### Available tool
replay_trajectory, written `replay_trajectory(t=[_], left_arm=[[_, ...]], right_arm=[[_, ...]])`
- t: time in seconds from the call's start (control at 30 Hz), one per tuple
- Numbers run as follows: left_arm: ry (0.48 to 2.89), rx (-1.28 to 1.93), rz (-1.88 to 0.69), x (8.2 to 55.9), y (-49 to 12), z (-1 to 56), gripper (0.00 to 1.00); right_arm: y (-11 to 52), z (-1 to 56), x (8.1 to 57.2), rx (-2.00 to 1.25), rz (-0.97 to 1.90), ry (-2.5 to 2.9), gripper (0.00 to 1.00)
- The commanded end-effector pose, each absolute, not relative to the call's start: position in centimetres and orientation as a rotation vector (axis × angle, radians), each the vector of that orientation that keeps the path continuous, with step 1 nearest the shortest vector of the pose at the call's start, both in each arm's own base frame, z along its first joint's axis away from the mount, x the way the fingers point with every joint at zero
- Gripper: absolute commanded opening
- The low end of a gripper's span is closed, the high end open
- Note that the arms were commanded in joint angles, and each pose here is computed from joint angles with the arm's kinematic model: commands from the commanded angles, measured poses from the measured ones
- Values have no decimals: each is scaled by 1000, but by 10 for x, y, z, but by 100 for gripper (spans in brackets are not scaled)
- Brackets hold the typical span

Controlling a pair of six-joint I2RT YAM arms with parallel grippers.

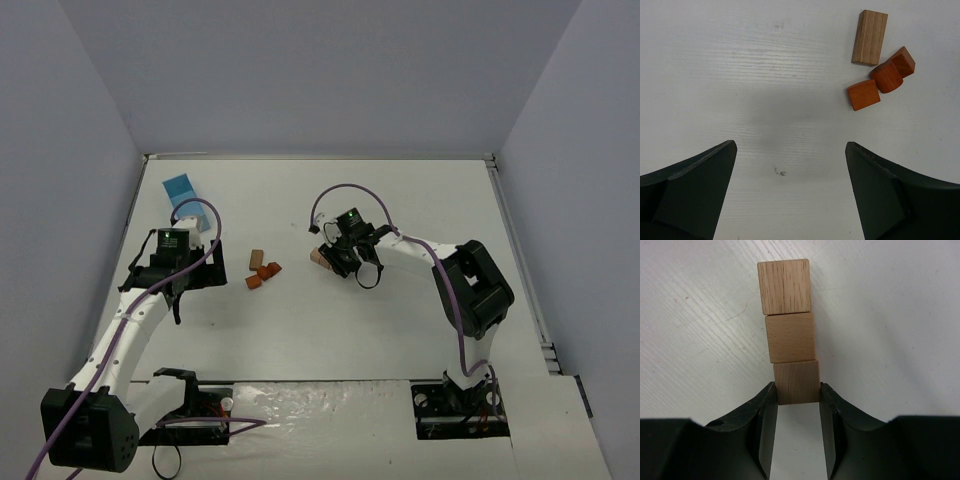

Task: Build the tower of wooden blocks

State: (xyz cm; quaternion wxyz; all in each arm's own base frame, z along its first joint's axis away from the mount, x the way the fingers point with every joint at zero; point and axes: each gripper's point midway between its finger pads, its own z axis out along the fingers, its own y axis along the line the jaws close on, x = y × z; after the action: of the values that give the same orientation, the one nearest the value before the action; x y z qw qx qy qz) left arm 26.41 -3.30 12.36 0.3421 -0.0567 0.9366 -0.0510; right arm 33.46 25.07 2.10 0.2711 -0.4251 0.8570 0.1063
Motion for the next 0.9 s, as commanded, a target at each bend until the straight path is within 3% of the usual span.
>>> replay_trajectory(t=[0.0,0.17,0.37,0.63,0.87], left_arm=[[2362,-122,-142,279,-35,140,88],[2360,-120,-143,279,-35,140,88],[2358,-120,-143,279,-35,141,88],[2359,-119,-145,278,-35,141,88],[2359,-118,-163,278,-38,141,88]], right_arm=[[259,25,334,-1181,300,2281,18],[259,24,335,-1178,295,2284,21],[259,31,338,-1156,293,2276,43],[256,79,352,-1021,265,2214,62],[207,108,370,-733,143,2242,64]])
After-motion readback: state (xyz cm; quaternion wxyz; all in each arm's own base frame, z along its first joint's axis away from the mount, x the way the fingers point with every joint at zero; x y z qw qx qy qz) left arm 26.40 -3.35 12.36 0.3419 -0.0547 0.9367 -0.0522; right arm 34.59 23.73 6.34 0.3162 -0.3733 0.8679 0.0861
